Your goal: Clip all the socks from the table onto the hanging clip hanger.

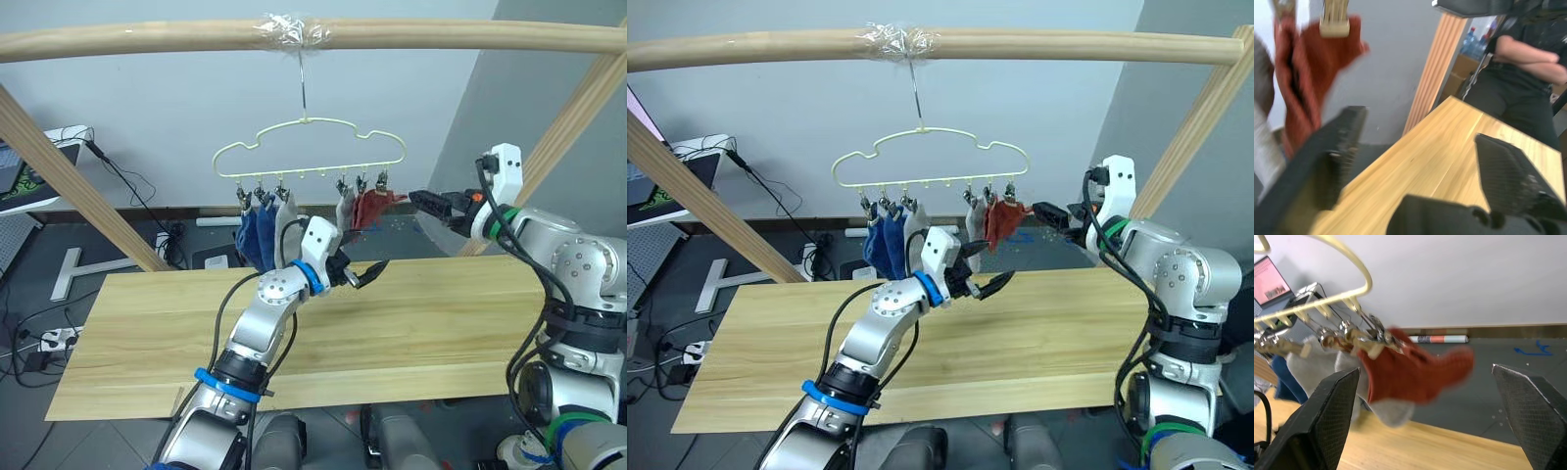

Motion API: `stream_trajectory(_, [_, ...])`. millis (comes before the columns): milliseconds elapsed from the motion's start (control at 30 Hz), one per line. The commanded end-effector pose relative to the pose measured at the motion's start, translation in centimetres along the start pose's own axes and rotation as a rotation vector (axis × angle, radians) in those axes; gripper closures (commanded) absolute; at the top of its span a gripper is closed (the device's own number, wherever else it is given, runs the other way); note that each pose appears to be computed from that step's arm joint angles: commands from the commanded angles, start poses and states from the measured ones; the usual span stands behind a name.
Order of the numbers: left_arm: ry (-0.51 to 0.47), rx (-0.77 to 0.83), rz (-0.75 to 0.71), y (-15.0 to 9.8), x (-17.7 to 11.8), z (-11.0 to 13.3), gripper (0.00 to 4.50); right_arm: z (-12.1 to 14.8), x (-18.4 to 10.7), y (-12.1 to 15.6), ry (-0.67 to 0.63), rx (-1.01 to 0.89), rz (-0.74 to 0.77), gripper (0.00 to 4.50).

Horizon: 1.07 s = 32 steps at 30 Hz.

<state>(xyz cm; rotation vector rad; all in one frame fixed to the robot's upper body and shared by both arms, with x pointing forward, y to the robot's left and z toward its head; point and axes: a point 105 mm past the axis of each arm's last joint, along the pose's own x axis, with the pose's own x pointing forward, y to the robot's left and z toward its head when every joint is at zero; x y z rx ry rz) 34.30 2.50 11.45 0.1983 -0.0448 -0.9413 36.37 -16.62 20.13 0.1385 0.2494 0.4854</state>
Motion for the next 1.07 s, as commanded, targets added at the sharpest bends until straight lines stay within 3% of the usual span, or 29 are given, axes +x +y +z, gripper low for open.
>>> stream_trajectory(33, [-0.023, 0.022, 0.033, 1.1, -1.9, 0.6, 0.03, -0.5, -0.7, 0.5, -0.013, -0.161, 0.029, 0.00])
stream_trajectory(333, [0.085, 0.037, 0.154, 5.5, -12.4, 0.4, 0.03, -0.8, -3.8, 0.1, -0.005, -0.385, 0.107, 0.00])
stream_trajectory(433, [0.231, 0.063, 0.296, 8.9, -18.7, 0.4, 0.03, -0.4, -6.0, 1.9, -0.040, -0.561, 0.245, 0.00])
stream_trajectory(567, [0.359, 0.134, 0.415, 11.2, -23.4, 1.1, 0.03, -1.7, -7.4, 1.2, 0.003, -0.617, 0.293, 0.00])
stream_trajectory(833, [0.297, 0.027, 0.589, 13.1, -28.1, 2.6, 0.03, -1.2, -8.1, 0.2, -0.043, -0.587, 0.298, 0.00])
stream_trajectory(1067, [0.296, -0.007, 0.542, 12.1, -27.5, 1.8, 0.03, -1.1, -7.9, 0.2, -0.050, -0.587, 0.309, 0.00])
